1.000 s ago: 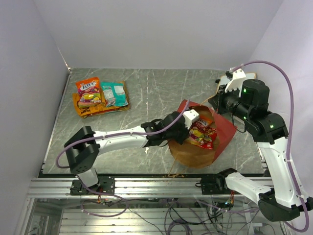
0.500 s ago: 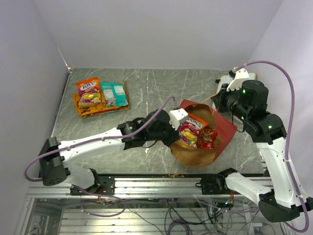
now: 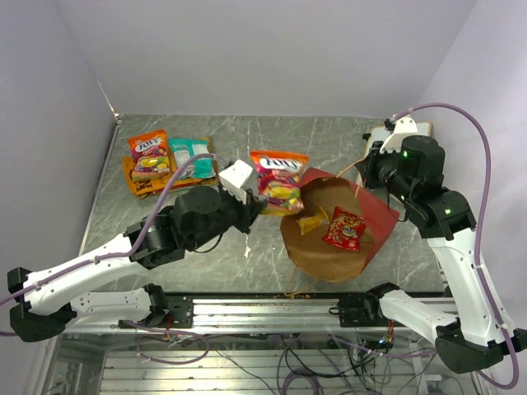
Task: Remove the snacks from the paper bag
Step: Place the snack at the center of the board.
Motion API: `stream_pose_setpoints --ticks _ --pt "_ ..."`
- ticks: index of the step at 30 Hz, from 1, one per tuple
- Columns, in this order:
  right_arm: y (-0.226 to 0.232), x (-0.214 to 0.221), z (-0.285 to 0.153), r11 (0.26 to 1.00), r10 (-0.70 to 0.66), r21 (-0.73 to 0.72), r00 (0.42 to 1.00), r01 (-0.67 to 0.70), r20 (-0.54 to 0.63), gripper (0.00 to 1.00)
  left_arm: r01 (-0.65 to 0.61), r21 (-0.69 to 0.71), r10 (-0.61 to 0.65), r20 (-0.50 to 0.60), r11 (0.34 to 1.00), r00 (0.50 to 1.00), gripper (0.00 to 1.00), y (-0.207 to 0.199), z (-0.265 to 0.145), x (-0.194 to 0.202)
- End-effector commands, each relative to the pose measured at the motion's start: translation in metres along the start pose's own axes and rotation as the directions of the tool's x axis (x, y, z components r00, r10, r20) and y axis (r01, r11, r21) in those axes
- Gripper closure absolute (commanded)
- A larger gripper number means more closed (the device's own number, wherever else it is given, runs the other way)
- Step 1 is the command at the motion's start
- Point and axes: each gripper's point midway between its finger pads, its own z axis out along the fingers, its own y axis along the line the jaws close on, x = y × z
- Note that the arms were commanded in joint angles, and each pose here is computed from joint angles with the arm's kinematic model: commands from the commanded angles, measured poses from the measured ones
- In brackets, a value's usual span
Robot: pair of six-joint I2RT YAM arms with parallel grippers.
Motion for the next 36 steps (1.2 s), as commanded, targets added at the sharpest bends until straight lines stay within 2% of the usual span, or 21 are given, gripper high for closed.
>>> stream_pose_setpoints --ticks 1,6,13,17,21,28,36 --pt "0.003 -0.007 -0.003 1.000 0.009 -0.012 0.999 -0.008 0.039 1.00 0.094 -0.371 -0.041 0.147 0.924 0.988 0.93 0.069 -0.013 -0.046" --pt "0.007 -0.007 -0.002 0.999 0.006 -0.037 0.999 -0.005 0.039 1.00 0.096 -0.515 -0.055 0.095 0.852 0.994 0.93 0.135 -0.002 -0.051" --pt "0.010 -0.007 -0.004 0.998 0.003 -0.055 0.999 0.000 0.040 1.00 0.158 -0.647 -0.188 0.022 0.746 0.982 0.93 0.262 -0.007 -0.034" --pt "0.010 -0.007 -0.005 0.998 -0.003 -0.060 0.999 0.005 0.045 1.00 0.245 -0.633 -0.301 0.020 0.735 0.954 0.93 0.329 -0.018 -0.015" --pt "0.012 -0.009 -0.008 0.998 -0.007 -0.070 0.999 0.011 0.053 1.00 0.232 -0.637 -0.316 -0.020 0.736 0.949 0.93 0.375 -0.020 0.006" --pt "0.010 -0.010 -0.013 0.998 -0.012 -0.063 0.998 0.016 0.065 1.00 0.144 -0.587 -0.228 -0.072 0.797 0.971 0.93 0.396 0.000 0.018" --pt "0.006 -0.010 -0.017 0.999 -0.005 -0.048 0.997 0.009 0.071 1.00 0.145 -0.578 -0.251 -0.107 0.803 0.962 0.93 0.402 0.001 0.041"
